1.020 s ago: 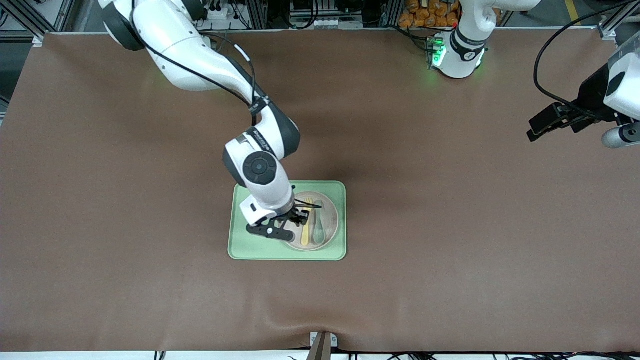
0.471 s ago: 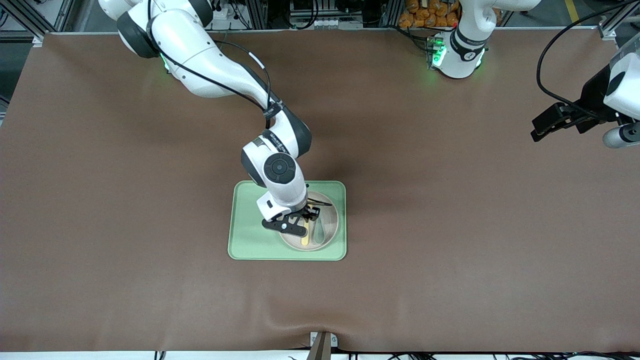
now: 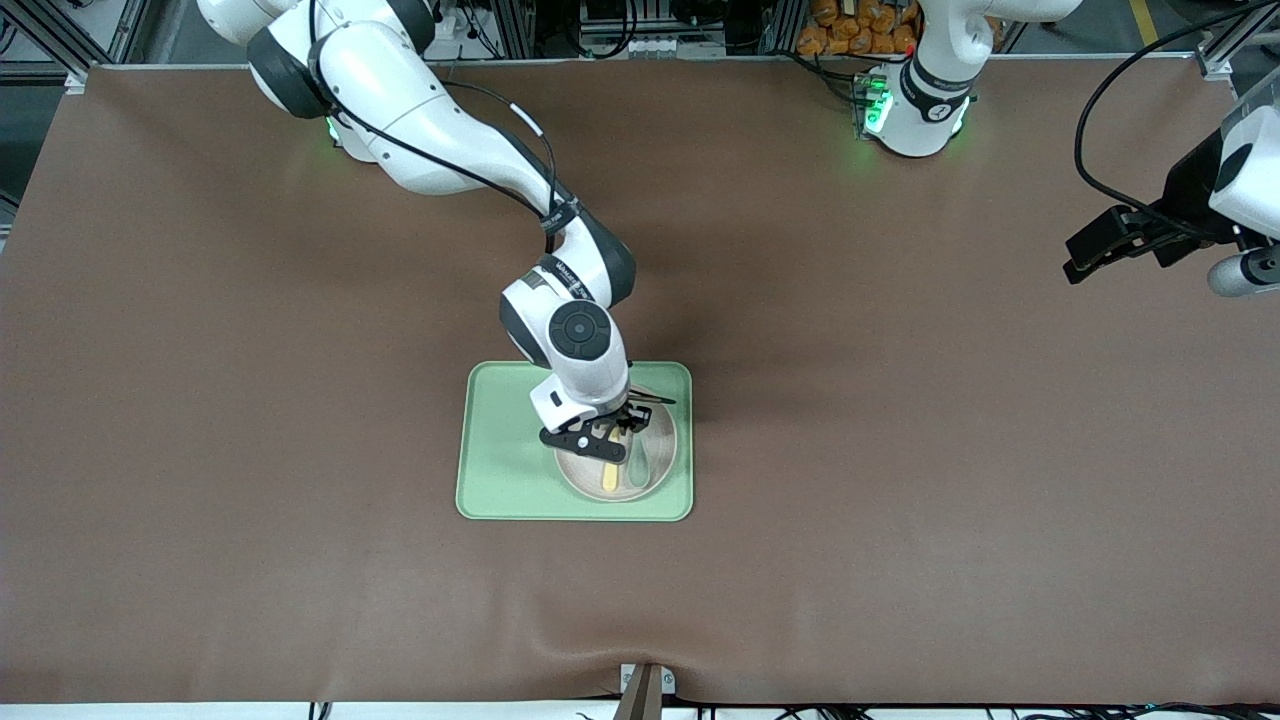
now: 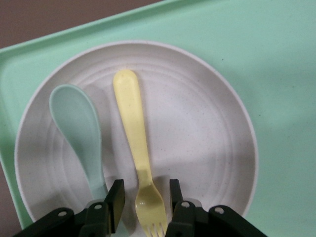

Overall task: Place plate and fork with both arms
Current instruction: 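Close the right gripper on the yellow fork's neck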

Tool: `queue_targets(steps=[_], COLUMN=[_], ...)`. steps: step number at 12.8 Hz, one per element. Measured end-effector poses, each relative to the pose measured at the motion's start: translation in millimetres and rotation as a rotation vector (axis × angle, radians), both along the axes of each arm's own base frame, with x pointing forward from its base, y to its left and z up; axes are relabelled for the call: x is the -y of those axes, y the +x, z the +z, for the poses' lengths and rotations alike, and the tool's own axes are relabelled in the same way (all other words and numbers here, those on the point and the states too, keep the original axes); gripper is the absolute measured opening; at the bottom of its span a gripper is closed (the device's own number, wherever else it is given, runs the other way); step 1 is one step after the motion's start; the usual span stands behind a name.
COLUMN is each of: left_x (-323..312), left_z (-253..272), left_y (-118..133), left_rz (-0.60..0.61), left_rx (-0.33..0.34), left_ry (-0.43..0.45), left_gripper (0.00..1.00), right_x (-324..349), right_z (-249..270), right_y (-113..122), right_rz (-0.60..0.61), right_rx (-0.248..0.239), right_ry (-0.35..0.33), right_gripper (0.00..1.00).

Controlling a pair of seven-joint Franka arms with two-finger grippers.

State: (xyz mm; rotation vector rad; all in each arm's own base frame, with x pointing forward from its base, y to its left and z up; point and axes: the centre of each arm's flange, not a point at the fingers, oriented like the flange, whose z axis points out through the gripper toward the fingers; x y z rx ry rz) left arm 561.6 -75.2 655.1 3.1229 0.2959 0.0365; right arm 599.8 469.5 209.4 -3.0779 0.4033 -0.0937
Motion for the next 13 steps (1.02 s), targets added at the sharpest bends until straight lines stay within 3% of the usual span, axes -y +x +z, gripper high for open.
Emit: queue_targets(steps=[10,11,13], left_x=[-30,-29,-29], left_z=[0,0,0], left_y=[3,3,3], left_rz=[-0.037,-0.038,-0.039], left_rx=[0.003,0.003,0.003], left_ry=[0.035,0.036,0.036], left_gripper=[1.0,1.0,1.0], right_x=[-2,-2,-2], right_z=[-13,-14,-14], right_y=[-5,-5,-5], right_rz=[0.017,0.016,0.015], right_rx=[0.001,0.0,0.0], right_ry=[-0.031,-0.032,-0.032], right_gripper=[0.4,0.3,0.27])
